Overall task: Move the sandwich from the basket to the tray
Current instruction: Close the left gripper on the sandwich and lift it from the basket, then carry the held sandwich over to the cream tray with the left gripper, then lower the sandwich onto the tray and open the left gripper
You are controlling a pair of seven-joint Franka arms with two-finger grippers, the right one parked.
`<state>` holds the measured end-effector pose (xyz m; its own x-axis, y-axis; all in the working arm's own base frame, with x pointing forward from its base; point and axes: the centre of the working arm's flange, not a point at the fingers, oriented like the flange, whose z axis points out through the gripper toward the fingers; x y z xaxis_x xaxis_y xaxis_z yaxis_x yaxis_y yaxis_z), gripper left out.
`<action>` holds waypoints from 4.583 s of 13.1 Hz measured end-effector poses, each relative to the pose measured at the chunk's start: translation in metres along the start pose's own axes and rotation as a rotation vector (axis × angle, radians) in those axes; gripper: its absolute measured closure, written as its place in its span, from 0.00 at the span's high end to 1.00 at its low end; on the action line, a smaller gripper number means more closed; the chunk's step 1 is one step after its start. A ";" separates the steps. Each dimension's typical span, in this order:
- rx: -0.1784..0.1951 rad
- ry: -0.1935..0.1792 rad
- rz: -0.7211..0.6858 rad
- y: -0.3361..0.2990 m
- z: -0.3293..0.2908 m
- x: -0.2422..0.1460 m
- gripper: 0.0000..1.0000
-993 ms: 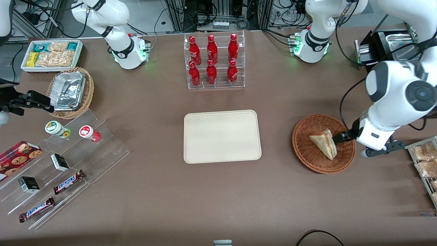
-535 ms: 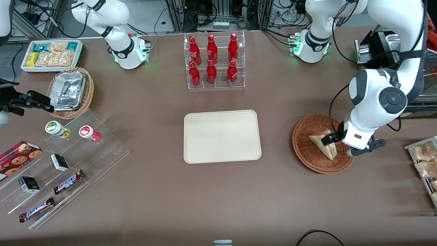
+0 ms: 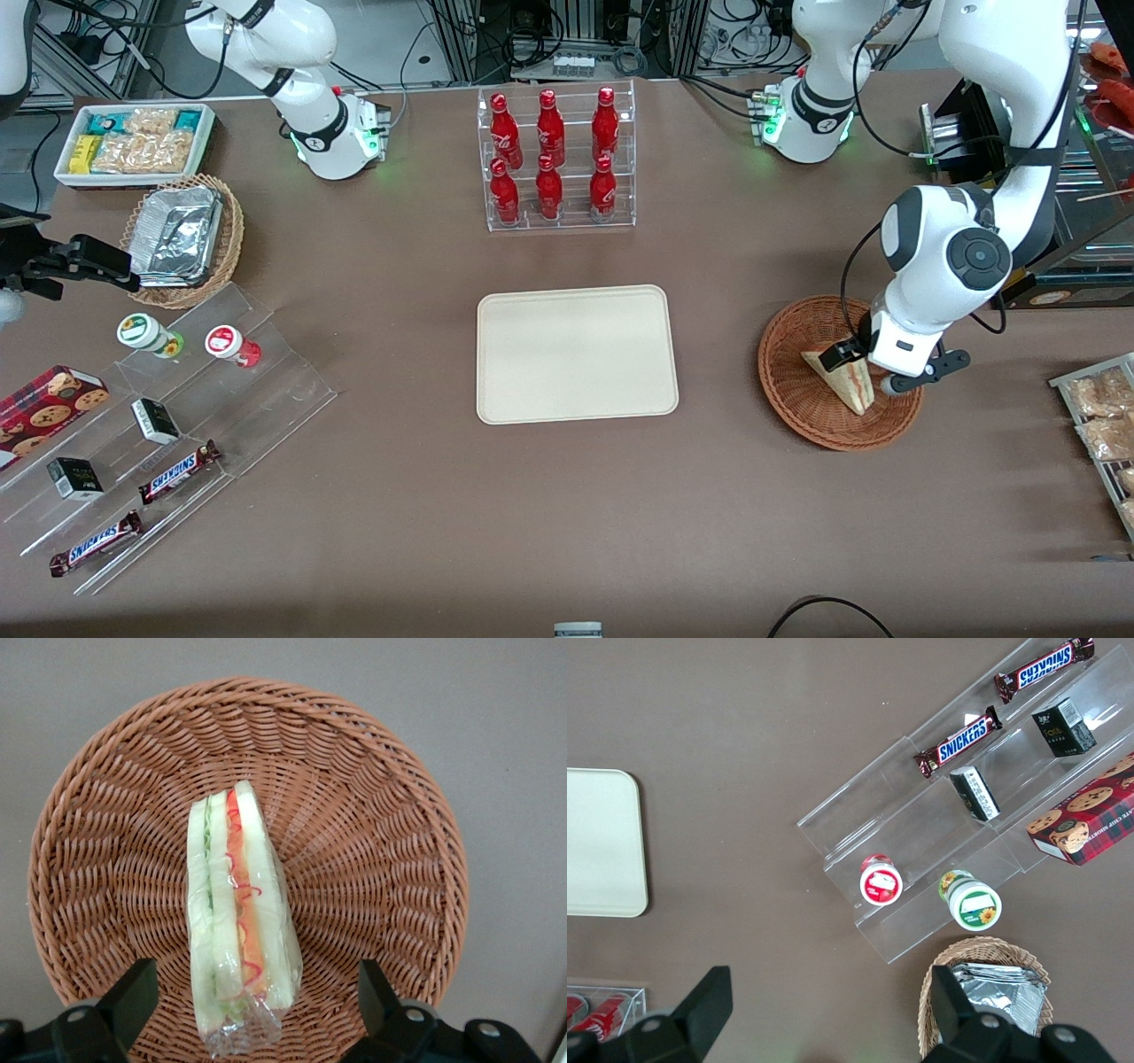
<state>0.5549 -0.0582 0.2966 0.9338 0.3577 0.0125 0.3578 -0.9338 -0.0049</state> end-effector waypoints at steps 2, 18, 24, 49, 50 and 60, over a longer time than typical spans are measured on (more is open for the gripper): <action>0.003 -0.006 -0.003 -0.002 0.005 -0.003 1.00; 0.022 -0.037 -0.015 -0.003 0.025 -0.002 0.22; 0.076 -0.072 0.067 0.044 -0.127 0.009 0.15; -0.039 -0.173 0.388 0.370 -0.055 -0.191 0.15; -0.035 -0.167 0.409 0.377 -0.042 -0.201 0.15; -0.018 -0.123 0.469 0.403 0.038 -0.232 0.15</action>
<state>0.4825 -0.5170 0.2539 0.9889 -0.1050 -0.1052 -0.1018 -0.9942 0.0355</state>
